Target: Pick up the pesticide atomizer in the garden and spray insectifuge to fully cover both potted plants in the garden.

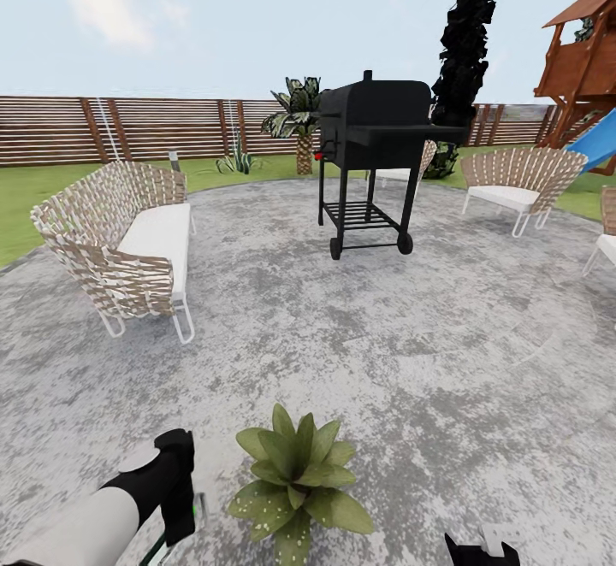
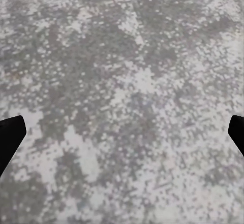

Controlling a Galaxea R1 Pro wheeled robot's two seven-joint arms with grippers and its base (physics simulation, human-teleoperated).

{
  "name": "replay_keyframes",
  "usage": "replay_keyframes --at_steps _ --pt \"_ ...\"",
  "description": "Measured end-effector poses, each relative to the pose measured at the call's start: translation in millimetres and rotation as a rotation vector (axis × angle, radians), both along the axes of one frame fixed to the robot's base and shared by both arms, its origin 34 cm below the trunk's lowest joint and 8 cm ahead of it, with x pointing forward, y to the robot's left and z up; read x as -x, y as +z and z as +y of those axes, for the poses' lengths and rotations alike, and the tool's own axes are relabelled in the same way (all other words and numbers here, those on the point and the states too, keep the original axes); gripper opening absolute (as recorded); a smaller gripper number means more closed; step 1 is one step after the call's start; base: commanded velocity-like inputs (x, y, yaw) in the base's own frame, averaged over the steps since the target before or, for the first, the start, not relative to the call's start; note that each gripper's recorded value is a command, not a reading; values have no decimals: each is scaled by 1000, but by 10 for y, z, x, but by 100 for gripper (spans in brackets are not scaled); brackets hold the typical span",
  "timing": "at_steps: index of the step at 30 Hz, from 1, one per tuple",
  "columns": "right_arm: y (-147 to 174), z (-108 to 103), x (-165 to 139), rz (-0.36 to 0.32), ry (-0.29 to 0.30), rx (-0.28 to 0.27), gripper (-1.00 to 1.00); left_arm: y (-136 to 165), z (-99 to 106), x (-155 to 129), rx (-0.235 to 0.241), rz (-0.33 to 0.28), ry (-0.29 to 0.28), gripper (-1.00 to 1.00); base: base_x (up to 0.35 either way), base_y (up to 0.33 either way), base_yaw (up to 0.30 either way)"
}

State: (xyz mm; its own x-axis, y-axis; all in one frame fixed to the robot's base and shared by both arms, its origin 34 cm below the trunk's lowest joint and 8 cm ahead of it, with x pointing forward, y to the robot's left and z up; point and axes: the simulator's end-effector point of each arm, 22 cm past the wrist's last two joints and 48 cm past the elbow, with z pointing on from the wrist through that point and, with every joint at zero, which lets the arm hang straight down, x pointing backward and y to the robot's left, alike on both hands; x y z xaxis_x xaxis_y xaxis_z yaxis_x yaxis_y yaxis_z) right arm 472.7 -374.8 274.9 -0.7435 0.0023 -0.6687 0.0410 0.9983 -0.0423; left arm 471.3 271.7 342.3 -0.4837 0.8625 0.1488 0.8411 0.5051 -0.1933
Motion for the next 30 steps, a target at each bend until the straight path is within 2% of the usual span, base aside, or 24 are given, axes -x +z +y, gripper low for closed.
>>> replay_keyframes --at_steps 7,12,16,22,30 --pt "-1 0 2 0 0 0 100 11 -13 -23 7 -7 15 -100 0 0 0" --pt "-1 2 3 0 1 -1 100 28 38 -16 -34 -2 70 -100 0 -128 0" --pt "0 11 -2 -1 1 -1 100 29 42 -18 -36 -3 73 -100 0 -257 154" --pt "-2 13 0 0 1 -2 100 29 43 -17 -36 -3 74 -100 0 -47 241" --pt "-3 12 -2 0 1 -1 100 33 47 -28 -38 -5 73 -100 -64 -55 43"
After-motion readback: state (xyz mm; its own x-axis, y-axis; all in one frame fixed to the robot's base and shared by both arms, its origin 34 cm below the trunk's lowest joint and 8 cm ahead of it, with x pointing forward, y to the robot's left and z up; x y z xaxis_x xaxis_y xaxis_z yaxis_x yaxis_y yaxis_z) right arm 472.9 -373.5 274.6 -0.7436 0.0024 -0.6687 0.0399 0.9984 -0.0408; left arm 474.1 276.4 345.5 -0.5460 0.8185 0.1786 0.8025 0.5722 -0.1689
